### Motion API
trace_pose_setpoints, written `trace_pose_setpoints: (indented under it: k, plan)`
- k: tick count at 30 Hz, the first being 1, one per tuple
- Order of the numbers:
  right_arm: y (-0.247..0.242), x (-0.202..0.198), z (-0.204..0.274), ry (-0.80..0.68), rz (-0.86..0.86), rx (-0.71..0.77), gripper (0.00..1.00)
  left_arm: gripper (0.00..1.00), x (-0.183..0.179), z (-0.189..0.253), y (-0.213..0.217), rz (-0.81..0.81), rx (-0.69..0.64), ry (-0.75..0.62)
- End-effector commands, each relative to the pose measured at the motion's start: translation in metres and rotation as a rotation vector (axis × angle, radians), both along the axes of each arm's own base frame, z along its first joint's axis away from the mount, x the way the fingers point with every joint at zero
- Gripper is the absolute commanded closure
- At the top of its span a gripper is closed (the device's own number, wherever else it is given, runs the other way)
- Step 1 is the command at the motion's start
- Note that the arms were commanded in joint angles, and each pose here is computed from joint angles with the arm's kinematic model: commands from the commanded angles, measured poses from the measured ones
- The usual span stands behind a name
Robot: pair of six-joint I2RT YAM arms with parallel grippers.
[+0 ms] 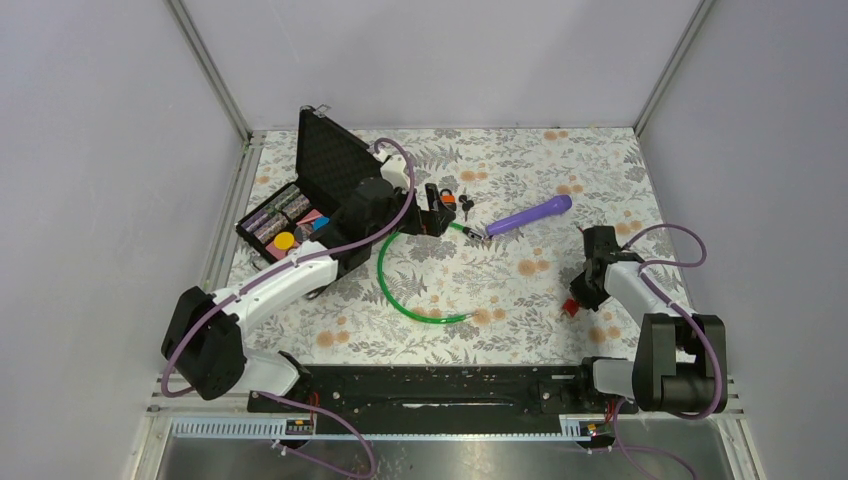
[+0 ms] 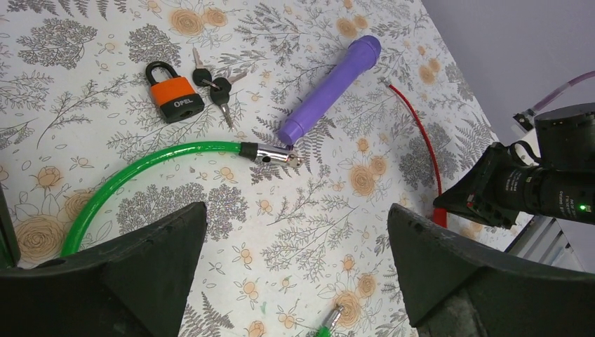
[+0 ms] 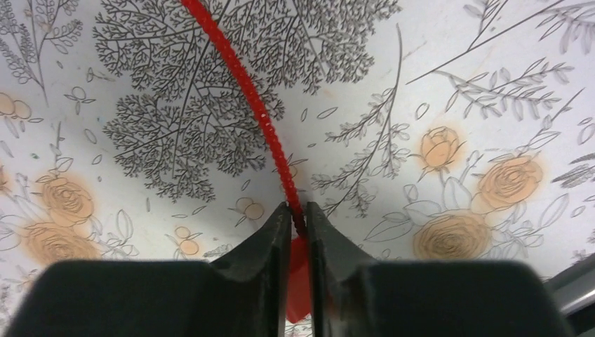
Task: Lock with the key
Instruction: Pick up the lock from the center of the board.
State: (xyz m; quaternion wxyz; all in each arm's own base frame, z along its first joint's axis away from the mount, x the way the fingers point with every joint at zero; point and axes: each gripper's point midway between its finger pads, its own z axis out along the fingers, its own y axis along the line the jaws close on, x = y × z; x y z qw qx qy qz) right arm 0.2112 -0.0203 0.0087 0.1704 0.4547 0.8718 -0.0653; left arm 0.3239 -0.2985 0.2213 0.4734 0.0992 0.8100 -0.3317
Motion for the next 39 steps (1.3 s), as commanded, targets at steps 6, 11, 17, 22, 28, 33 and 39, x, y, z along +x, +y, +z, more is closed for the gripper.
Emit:
trace_pose_setpoints:
  k: [6,11,17,22,28,33,39]
  plan:
    - [0.024,0.013,0.022,-0.13,0.013,0.133,0.88,0.01,-0.007,0.02,-0.004,-0.024,-0.078,-0.031]
    - [0.041,0.021,0.04,-0.214,0.016,0.23,0.92,0.01,-0.019,0.012,-0.015,-0.091,-0.117,-0.002]
    - [0.07,0.038,0.075,-0.39,0.07,0.392,0.95,0.01,-0.044,0.0,-0.038,-0.235,-0.168,0.057]
    - [0.112,0.059,0.131,-0.639,0.189,0.57,0.99,0.01,-0.07,0.011,-0.06,-0.359,-0.222,0.081]
    - [0.152,0.065,0.234,-1.003,0.358,0.674,0.98,0.01,-0.088,0.035,-0.081,-0.43,-0.359,0.167]
    - [0.173,0.06,0.316,-1.25,0.475,0.78,0.98,0.01,-0.09,0.073,-0.083,-0.429,-0.443,0.139]
    - [0.191,0.052,0.375,-1.408,0.588,0.887,0.99,0.01,-0.103,0.127,-0.085,-0.502,-0.529,0.063]
